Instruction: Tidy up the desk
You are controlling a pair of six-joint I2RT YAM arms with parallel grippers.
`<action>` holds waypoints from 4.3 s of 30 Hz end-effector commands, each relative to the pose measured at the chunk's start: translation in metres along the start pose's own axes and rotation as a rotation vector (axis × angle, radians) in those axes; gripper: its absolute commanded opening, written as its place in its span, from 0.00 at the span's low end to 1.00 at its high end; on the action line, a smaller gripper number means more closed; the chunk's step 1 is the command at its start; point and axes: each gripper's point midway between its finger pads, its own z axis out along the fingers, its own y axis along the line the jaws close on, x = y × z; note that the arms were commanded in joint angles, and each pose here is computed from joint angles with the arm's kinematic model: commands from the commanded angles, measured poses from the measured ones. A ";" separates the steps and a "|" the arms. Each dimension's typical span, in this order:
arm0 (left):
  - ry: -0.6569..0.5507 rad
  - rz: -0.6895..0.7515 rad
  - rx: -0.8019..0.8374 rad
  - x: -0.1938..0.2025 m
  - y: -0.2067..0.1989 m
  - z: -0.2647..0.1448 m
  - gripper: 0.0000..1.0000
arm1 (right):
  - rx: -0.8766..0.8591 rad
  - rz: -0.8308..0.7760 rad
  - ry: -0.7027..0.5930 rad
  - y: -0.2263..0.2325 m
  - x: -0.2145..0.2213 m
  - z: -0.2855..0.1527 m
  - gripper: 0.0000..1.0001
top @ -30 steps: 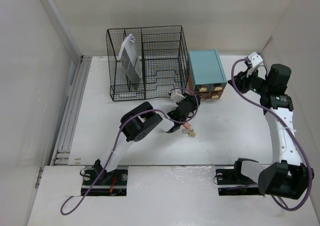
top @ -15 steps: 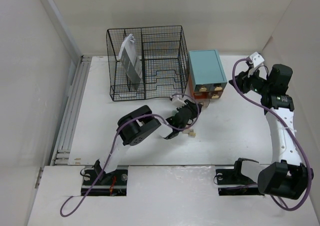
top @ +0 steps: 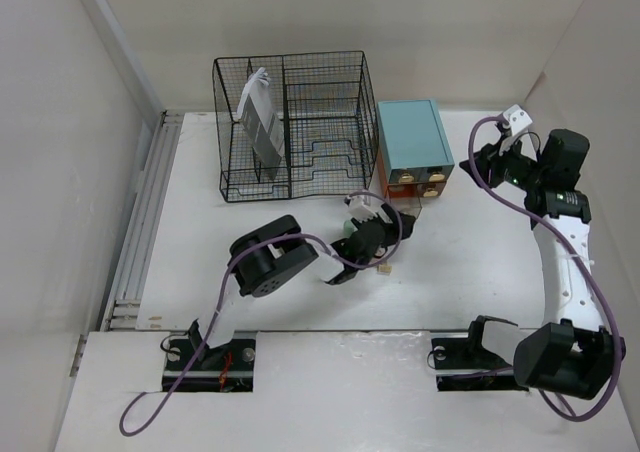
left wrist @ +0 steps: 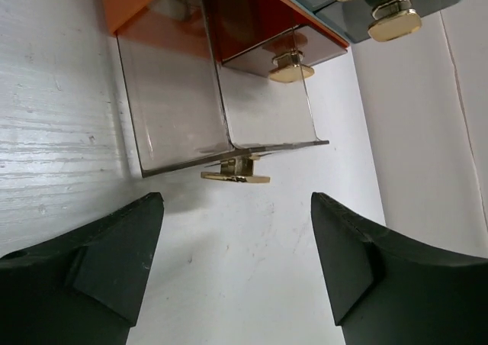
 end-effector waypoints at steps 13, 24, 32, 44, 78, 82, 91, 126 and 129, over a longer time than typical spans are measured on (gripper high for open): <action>-0.114 0.185 0.250 -0.072 -0.132 -0.100 0.00 | 0.137 -0.283 -0.026 -0.001 -0.009 -0.034 0.00; 0.035 0.530 0.052 -0.091 -0.041 -0.197 0.50 | -0.477 -0.380 0.177 0.122 0.046 -0.018 0.36; -0.014 0.285 -0.073 -0.125 0.010 -0.261 1.00 | -0.653 -0.548 0.265 0.206 0.098 0.024 0.56; -0.079 0.264 -0.200 -0.171 0.009 -0.292 0.91 | -0.694 -0.427 0.502 0.238 0.138 0.103 0.63; -0.075 0.264 -0.184 -0.172 0.031 -0.307 0.72 | -0.594 -0.353 0.769 0.245 0.226 0.141 0.18; -0.070 0.281 -0.192 -0.169 0.034 -0.305 0.70 | -0.597 -0.365 0.720 0.246 0.207 0.138 0.00; -0.023 0.433 -0.233 -0.137 0.038 -0.269 0.62 | -0.454 -0.415 0.490 0.203 0.107 0.130 0.00; 0.179 0.670 -0.307 -0.089 0.060 -0.095 0.62 | -0.089 -0.383 0.615 0.058 0.114 0.135 0.32; 0.194 0.671 -0.323 -0.088 0.071 -0.085 0.62 | -0.094 -0.382 0.601 0.060 0.110 0.134 0.41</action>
